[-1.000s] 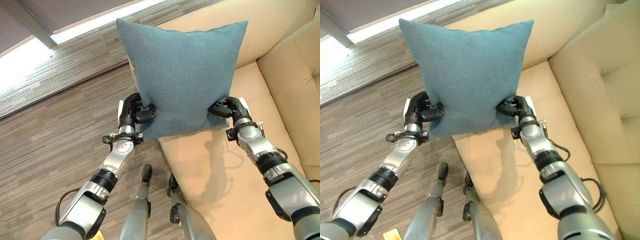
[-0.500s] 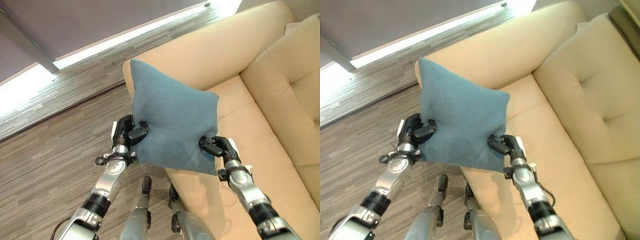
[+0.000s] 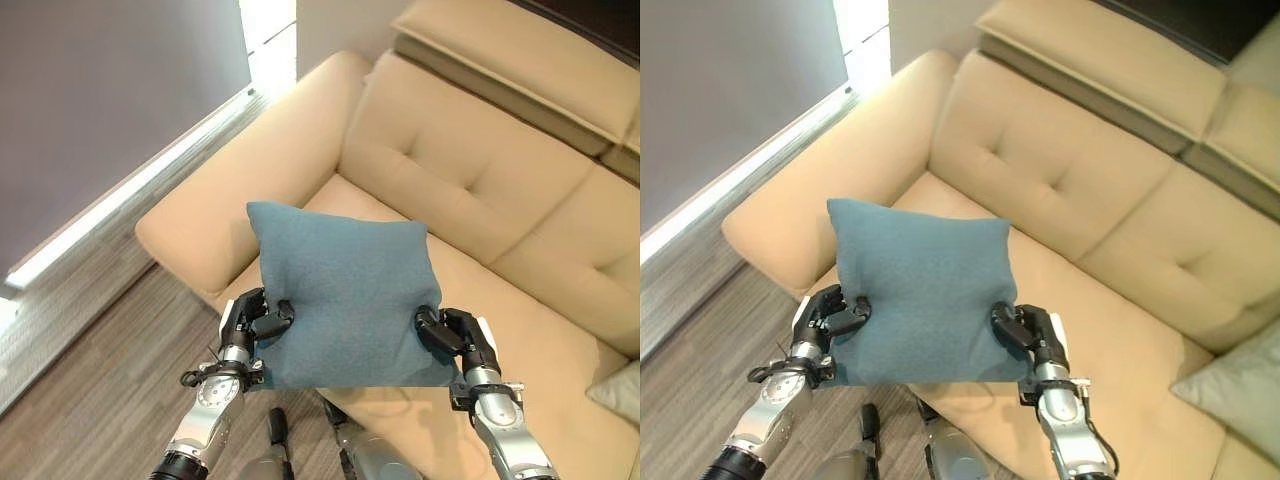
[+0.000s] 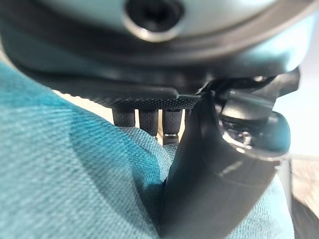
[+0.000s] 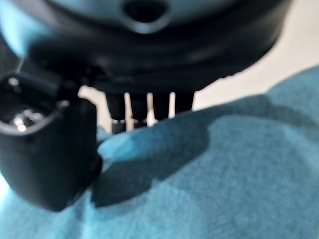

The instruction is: Pick up all the scattered cushions and arrange them neatly on the sofa.

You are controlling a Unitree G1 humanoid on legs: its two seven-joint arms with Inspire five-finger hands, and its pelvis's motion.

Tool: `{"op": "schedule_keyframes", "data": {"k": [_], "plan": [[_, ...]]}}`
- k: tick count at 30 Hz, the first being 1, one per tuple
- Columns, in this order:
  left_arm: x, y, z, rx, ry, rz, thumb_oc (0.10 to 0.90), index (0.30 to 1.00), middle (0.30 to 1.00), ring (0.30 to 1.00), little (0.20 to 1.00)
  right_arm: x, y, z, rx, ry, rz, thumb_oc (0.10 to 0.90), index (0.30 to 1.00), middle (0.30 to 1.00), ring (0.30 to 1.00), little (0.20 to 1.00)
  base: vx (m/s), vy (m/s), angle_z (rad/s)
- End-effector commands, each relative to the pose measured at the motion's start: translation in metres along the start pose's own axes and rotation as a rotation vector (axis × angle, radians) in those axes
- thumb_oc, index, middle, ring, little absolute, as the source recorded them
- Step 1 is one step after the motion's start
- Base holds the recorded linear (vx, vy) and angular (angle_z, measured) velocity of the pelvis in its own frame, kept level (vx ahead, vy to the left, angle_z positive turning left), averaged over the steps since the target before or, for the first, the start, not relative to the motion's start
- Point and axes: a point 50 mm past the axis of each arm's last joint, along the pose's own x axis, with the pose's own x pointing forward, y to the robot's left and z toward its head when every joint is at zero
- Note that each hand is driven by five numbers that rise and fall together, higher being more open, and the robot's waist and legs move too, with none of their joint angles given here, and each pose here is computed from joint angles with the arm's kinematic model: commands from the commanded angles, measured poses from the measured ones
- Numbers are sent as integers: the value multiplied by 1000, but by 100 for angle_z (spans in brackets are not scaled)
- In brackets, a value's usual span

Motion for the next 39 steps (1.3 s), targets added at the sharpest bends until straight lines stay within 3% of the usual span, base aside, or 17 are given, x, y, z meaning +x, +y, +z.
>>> {"op": "schedule_keyframes", "data": {"k": [1,18,39], "plan": [[-1,-32,41,-41,-256,-145,400,300,300,300,300,6,3,68,30,-354,28,400,300,300,300,300,6,93,-91],[-2,-12,32,2,-220,-84,400,300,300,300,300,6,32,86,19,-430,97,400,300,300,300,300,-37,94,-82],[-5,-28,26,-44,-192,-115,400,300,300,300,300,2,18,84,-34,-423,78,400,300,300,300,300,56,-63,-26]]}}
